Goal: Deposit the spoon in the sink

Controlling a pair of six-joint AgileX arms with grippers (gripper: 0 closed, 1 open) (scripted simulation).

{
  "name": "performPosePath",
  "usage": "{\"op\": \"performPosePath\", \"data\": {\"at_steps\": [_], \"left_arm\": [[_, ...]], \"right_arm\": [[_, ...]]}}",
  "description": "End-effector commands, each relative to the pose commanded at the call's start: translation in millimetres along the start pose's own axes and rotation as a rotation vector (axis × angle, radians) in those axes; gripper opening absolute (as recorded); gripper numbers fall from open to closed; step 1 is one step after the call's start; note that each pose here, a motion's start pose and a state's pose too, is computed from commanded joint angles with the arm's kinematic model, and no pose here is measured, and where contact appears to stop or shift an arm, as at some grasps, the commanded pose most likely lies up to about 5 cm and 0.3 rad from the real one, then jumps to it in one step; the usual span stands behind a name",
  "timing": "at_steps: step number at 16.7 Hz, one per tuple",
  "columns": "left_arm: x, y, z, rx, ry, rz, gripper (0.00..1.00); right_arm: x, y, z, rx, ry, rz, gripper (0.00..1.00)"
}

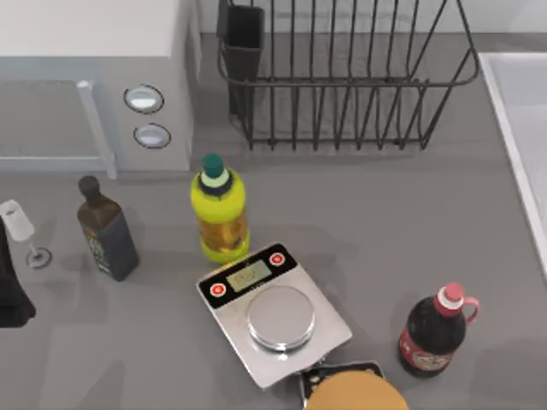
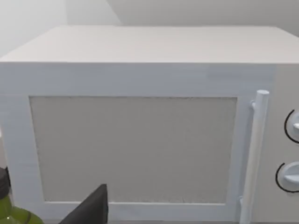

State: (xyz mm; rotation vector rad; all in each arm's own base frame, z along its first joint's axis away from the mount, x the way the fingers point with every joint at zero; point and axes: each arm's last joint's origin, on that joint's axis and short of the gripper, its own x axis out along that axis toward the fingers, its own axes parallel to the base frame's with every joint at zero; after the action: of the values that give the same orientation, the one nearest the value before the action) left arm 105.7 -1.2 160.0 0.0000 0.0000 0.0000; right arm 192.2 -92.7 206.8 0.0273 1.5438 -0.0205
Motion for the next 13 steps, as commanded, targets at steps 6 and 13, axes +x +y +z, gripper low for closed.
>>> {"op": "performPosePath", "data": {"at_steps": [6, 13], "left_arm": [[0.0, 0.0, 0.0, 0.000, 0.000, 0.000, 1.00], [0.0, 0.0, 0.0, 0.000, 0.000, 0.000, 1.00]], "right_arm": [[-6.4, 0.8, -0.5, 0.000, -0.007, -0.003, 0.00], [-23.0, -13.0, 60.2, 0.003, 0.061, 0.020, 0.00]]}}
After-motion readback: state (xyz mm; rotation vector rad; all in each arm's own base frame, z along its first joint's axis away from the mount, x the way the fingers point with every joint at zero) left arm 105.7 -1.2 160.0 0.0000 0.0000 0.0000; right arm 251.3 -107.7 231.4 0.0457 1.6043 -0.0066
